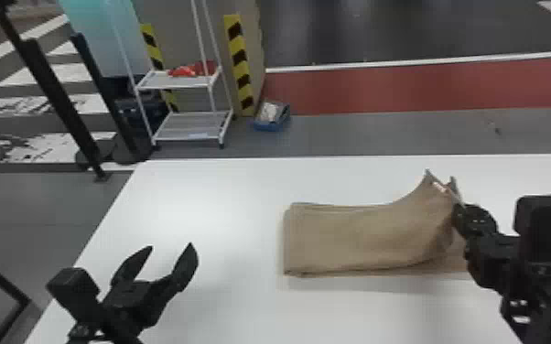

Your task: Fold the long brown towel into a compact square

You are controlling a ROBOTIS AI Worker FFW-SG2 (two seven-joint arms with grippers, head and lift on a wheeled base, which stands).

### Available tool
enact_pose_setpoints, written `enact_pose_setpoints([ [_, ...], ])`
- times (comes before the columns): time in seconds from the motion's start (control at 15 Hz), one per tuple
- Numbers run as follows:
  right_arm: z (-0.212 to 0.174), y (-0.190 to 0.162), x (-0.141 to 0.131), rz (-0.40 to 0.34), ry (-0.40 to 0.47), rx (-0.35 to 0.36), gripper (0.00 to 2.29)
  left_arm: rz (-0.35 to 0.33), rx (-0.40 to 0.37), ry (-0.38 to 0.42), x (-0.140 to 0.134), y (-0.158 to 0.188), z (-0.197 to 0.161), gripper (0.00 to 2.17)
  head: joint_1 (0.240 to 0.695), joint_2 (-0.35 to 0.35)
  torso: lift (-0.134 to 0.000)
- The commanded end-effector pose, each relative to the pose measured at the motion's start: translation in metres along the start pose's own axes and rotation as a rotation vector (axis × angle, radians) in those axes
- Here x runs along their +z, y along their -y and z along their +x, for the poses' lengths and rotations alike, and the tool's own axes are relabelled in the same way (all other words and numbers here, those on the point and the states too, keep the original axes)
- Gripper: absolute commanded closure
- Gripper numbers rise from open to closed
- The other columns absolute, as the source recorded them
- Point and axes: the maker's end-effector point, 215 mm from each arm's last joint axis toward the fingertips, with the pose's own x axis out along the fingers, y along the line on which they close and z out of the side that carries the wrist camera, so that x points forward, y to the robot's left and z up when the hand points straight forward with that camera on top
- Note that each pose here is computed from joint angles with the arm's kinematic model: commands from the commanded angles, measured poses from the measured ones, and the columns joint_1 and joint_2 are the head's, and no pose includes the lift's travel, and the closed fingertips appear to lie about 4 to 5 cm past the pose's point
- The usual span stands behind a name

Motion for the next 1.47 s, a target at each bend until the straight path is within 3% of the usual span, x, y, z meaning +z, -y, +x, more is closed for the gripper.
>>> enact_pose_setpoints([
  [0.0, 0.005, 0.003, 0.005, 0.005, -0.002, -0.003, 1.21, -0.004, 0.002, -0.005, -0.003, 0.000, -0.001, 0.03, 0.695, 0.172, -0.126],
  [0.2, -0.007, 0.029, 0.025, 0.086, 0.032, -0.017, 1.21, -0.002, 0.008, -0.003, -0.002, -0.004, -0.002, 0.03, 0.695, 0.166, -0.126],
  [0.4, 0.000, 0.041, 0.004, 0.097, -0.014, -0.037, 1.19, -0.006, 0.008, -0.007, -0.004, -0.004, 0.000, 0.03, 0.695, 0.138, -0.126],
  [0.47, 0.004, 0.044, -0.013, 0.106, -0.062, -0.042, 0.75, -0.007, 0.004, -0.009, -0.005, -0.001, 0.001, 0.03, 0.695, 0.134, -0.126],
  [0.53, 0.008, 0.045, -0.023, 0.109, -0.099, -0.042, 0.10, -0.006, -0.001, -0.012, -0.007, 0.001, 0.001, 0.03, 0.695, 0.130, -0.126],
  [0.6, 0.010, 0.048, -0.026, 0.117, -0.119, -0.045, 0.00, -0.005, -0.001, -0.012, -0.007, 0.001, 0.001, 0.03, 0.695, 0.124, -0.126],
  [1.07, 0.008, 0.084, -0.047, 0.172, -0.244, -0.048, 0.09, -0.002, -0.003, -0.014, -0.007, 0.002, 0.002, 0.03, 0.695, 0.089, -0.126],
  [1.4, 0.034, 0.080, -0.075, 0.175, -0.317, -0.011, 0.18, -0.003, -0.010, -0.015, -0.008, 0.006, 0.004, 0.03, 0.695, 0.074, -0.126],
])
